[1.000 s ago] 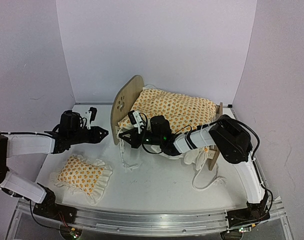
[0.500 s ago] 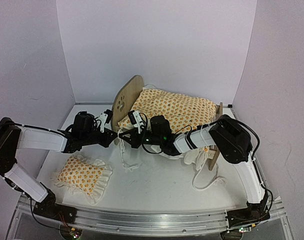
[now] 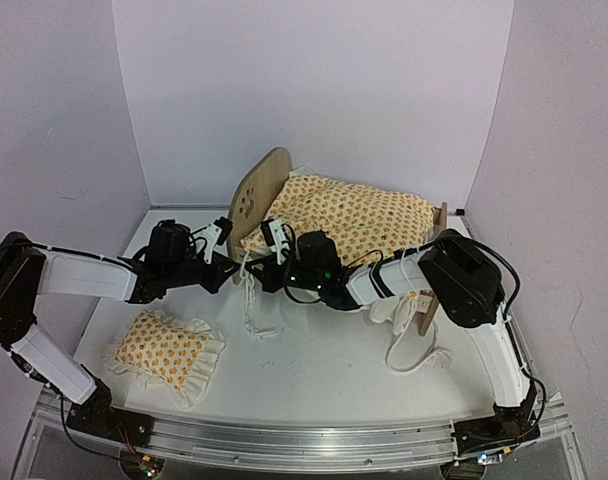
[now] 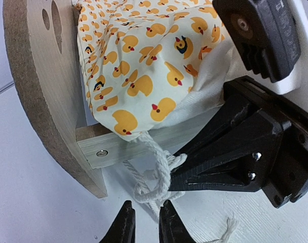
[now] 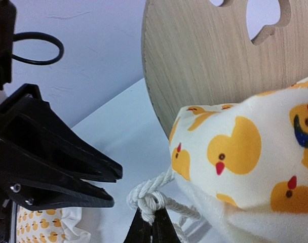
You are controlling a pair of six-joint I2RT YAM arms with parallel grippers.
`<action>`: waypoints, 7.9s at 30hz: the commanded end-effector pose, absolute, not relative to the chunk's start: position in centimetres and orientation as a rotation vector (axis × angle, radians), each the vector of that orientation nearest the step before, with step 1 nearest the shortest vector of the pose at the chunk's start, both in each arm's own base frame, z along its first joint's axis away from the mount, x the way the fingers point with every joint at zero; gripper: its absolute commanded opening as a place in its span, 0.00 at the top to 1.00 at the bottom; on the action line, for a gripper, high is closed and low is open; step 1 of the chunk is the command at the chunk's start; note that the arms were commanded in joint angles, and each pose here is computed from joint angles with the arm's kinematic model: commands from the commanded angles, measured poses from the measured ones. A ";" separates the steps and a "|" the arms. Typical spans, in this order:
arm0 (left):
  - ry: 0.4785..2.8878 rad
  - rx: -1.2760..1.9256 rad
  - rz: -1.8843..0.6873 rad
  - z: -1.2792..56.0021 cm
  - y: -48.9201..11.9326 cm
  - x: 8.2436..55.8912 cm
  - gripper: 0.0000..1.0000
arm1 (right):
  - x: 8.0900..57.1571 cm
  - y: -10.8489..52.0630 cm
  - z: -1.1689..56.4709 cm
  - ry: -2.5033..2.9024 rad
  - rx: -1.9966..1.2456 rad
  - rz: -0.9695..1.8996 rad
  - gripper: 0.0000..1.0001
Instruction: Set up the pet bed
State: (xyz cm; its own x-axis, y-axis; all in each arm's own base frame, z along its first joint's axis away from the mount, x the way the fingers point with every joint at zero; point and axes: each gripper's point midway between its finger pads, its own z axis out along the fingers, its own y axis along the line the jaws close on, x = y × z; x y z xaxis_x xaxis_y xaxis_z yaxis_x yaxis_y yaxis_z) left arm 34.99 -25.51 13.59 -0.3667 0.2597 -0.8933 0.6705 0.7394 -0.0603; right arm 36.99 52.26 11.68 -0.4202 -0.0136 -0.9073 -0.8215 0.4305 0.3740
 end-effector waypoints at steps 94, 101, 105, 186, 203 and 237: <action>1.765 0.940 -0.610 13.9 -26.2 42.0 0.67 | 41.4 53.3 15.3 1.407 -0.921 0.479 1.00; 1.648 1.084 -0.621 14.4 -27.7 41.4 0.56 | 40.2 54.1 15.8 1.336 -0.997 0.525 1.00; 1.590 1.159 -0.597 15.0 -27.9 40.9 0.51 | 40.2 53.8 16.0 1.331 -1.006 0.548 1.00; 2.020 0.436 -0.855 14.9 -25.6 36.6 0.63 | 39.0 49.0 6.4 2.126 -0.451 0.548 0.47; 2.225 0.226 -0.578 5.5 -28.7 37.9 0.57 | 34.7 45.1 6.4 2.215 -0.544 0.510 0.28; 2.382 0.359 -0.780 6.1 -30.3 25.5 1.00 | 33.9 45.2 8.9 2.162 -0.453 0.686 0.26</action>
State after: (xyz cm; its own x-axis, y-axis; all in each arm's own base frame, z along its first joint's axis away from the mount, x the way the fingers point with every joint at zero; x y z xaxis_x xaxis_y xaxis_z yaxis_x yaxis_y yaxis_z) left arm 27.27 -28.02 2.39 -0.7845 0.1364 -0.6050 0.3619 0.8929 -0.2680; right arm 33.56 44.50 4.81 -0.6119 -0.2218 -0.7592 -0.5504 0.8088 0.2073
